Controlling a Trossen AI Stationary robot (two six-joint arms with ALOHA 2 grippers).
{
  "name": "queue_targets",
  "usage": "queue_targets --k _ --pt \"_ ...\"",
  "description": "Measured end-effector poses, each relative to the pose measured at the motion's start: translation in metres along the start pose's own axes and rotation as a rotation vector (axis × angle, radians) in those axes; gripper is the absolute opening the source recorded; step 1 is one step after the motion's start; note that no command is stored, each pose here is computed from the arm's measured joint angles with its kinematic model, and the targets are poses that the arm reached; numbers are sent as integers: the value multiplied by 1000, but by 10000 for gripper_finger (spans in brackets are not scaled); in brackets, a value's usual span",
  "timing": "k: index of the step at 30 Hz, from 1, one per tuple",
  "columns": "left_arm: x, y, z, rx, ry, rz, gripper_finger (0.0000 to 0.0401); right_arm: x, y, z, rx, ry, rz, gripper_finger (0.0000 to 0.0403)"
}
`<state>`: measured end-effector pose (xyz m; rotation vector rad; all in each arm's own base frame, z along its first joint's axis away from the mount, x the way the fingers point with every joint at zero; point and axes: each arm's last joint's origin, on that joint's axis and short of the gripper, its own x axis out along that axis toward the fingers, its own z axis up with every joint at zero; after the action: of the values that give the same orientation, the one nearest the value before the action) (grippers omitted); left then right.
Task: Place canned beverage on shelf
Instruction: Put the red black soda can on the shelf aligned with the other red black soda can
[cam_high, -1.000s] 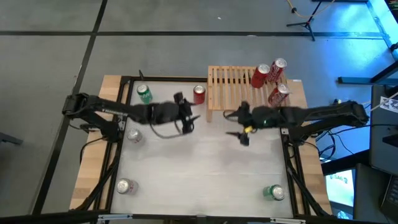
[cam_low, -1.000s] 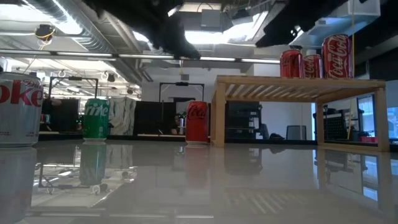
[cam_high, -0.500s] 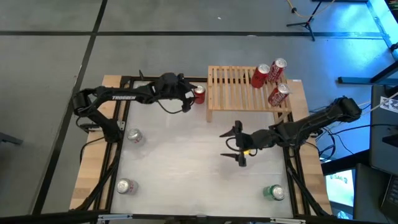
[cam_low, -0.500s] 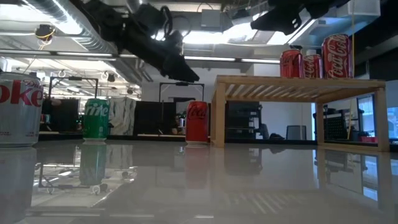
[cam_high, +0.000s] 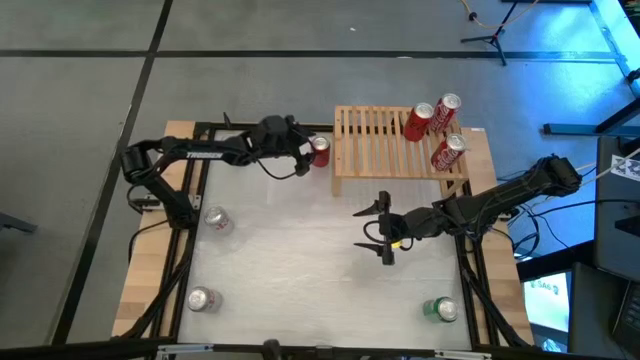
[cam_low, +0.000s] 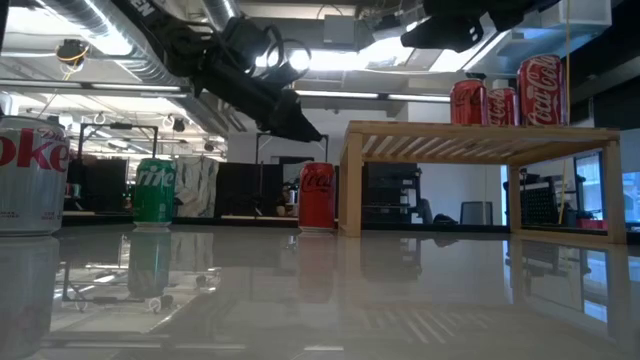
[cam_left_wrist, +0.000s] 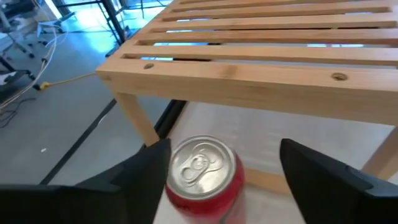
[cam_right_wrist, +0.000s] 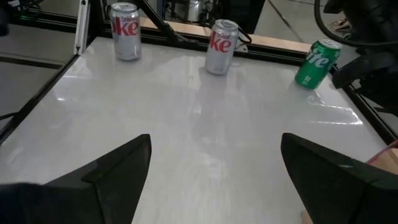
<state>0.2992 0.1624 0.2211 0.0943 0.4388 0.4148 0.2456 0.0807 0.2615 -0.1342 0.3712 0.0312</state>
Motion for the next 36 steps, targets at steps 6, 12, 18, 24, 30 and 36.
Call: queue_targets --k 6,12,18,24,30,36 --pt "1 3 -2 -13 11 19 375 0 0 0 23 0 0 353" --pt "6 -3 1 7 -33 15 393 0 0 0 63 0 0 353" --pt "6 8 -1 15 -51 -3 394 6 2 -4 121 26 -2 353" --pt "14 32 -2 -25 -70 -110 394 11 3 -8 124 39 -26 353" --pt "31 42 -16 -52 -27 -143 394 11 3 -7 114 35 -31 353" --pt "44 45 -35 -68 22 -154 394 11 3 -7 88 35 -30 353"
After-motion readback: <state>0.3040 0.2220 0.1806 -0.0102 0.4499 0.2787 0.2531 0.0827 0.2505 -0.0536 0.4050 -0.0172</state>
